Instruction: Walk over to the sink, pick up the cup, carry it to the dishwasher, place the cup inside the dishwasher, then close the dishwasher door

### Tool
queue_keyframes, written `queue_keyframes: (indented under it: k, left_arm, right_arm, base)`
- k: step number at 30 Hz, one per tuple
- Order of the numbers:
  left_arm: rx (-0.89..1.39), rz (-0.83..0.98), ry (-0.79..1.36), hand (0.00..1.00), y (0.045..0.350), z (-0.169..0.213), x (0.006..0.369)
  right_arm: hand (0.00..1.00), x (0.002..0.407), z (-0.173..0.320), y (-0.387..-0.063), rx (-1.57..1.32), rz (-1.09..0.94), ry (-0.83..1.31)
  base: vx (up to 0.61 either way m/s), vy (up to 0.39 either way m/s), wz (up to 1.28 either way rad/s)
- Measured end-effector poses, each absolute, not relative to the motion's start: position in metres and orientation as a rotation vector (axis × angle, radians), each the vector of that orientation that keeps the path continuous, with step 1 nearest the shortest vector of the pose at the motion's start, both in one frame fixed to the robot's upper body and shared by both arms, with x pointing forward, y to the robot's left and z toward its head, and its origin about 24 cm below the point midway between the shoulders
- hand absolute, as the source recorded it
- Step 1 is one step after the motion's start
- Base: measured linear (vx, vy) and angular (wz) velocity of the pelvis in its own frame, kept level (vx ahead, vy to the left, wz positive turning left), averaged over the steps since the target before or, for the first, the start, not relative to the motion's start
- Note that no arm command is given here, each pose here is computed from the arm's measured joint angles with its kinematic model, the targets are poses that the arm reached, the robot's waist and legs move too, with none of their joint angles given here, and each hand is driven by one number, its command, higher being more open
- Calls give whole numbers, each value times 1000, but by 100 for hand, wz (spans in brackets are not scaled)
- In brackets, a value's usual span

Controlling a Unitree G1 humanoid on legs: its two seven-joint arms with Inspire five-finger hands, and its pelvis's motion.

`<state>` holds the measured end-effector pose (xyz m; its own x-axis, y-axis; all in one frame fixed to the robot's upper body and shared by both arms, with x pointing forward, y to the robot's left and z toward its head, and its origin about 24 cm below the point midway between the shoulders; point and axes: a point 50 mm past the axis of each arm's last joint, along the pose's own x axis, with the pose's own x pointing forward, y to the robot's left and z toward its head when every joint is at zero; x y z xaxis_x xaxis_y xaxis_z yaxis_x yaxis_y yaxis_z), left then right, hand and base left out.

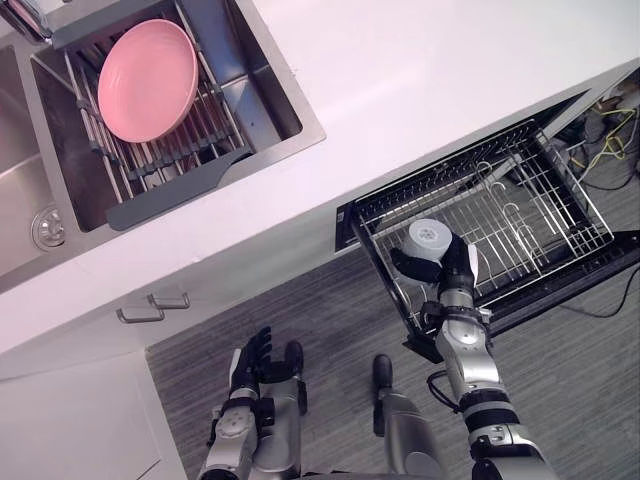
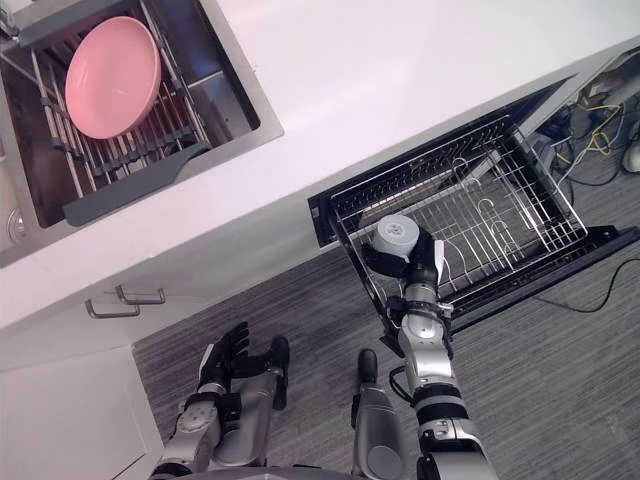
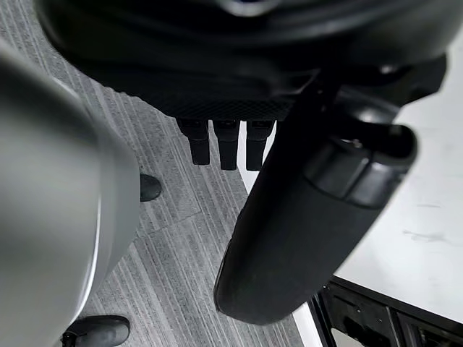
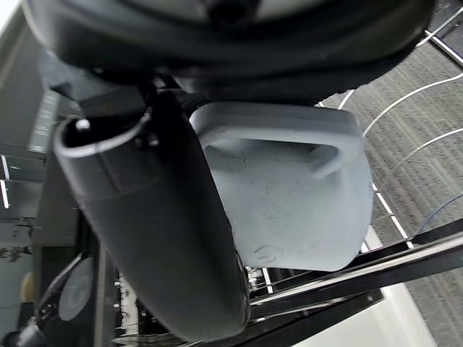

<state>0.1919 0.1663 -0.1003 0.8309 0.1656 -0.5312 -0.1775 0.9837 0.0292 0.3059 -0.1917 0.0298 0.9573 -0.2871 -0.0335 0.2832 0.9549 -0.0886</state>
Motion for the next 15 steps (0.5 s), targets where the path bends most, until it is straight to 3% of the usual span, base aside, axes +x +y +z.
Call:
queue_keyframes:
  k: [1, 2, 15]
  left_arm:
    - [-22, 181, 556, 90, 166, -99, 193]
    - [-24, 180, 555, 90, 165, -99, 194]
    - [-22, 179, 539, 90, 164, -97, 201]
  right_arm:
    - [30, 309, 32, -192, -85, -293, 41]
    - [90, 313, 34, -192, -89, -299, 40]
    - [90, 319, 43, -192, -114, -335, 12]
  base:
    - [0, 0, 0]
    - [0, 0, 0]
    - [-25, -8, 1]
